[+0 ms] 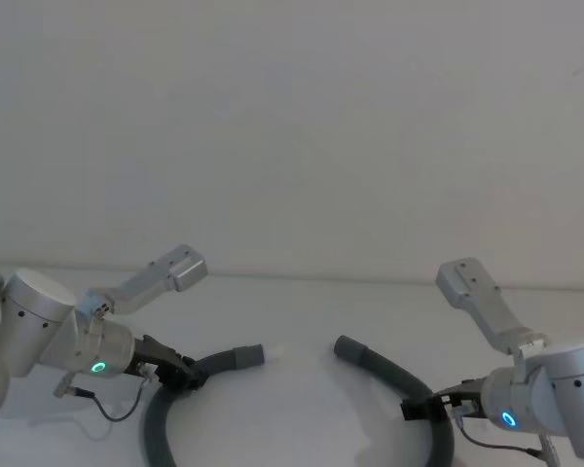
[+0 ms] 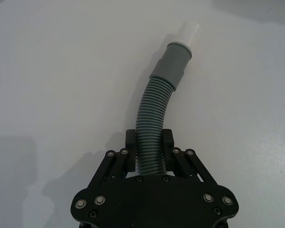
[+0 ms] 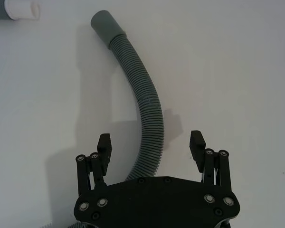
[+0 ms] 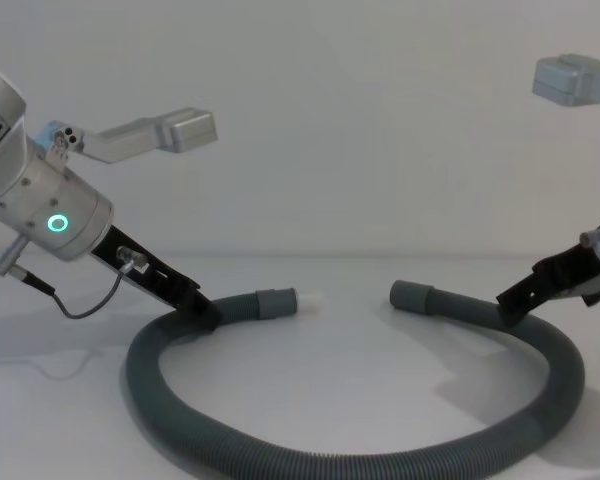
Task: Use both hands to pick up one end of the pipe from the table, align the ends, and insert them.
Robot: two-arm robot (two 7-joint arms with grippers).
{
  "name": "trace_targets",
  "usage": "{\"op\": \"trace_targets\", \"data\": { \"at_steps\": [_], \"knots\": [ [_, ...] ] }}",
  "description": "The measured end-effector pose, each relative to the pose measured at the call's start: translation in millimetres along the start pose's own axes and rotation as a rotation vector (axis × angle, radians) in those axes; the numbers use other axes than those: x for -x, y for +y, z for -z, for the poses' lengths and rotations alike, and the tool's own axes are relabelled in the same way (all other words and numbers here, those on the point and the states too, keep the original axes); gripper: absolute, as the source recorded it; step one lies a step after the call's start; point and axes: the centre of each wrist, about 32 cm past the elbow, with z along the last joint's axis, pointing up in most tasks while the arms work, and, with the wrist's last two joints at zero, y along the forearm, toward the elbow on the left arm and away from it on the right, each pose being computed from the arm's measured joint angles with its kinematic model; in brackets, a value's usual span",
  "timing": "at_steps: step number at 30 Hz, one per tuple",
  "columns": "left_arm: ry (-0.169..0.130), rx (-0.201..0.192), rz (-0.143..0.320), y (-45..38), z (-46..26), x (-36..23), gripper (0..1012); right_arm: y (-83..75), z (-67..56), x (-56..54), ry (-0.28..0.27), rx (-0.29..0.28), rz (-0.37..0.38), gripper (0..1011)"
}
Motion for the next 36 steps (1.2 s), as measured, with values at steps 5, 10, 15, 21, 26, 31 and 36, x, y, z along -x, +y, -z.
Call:
{"op": "trace_targets", "data": {
  "at_steps": [5, 10, 15, 21, 26, 31, 36],
  "knots": [
    [0.0, 0.0, 0.0, 0.0, 0.0, 0.0, 290, 0.9, -1.4, -0.1, 0.021, 0.016, -0.004, 1003],
    [0.0, 0.0, 0.0, 0.0, 0.0, 0.0, 290, 1.3, -2.3, -0.2, 0.033, 0.024, -0.008, 1003],
    [0.0, 0.0, 0.0, 0.0, 0.0, 0.0, 290, 1.8, -3.1, -0.1, 0.043, 0.031, -0.011, 1003],
    [0.0, 0.0, 0.0, 0.0, 0.0, 0.0, 290, 2.0, -3.5, 0.0, 0.049, 0.036, -0.013, 1003],
    [0.0, 0.0, 0.0, 0.0, 0.0, 0.0, 290, 2.1, -3.7, -0.1, 0.053, 0.038, -0.014, 1003],
    [0.0, 0.0, 0.0, 0.0, 0.0, 0.0, 290, 2.1, -4.0, -0.1, 0.055, 0.04, -0.014, 1003],
    [0.0, 0.0, 0.0, 0.0, 0.0, 0.0, 290, 2.2, -4.1, 0.1, 0.056, 0.041, -0.015, 1003]
  ]
}}
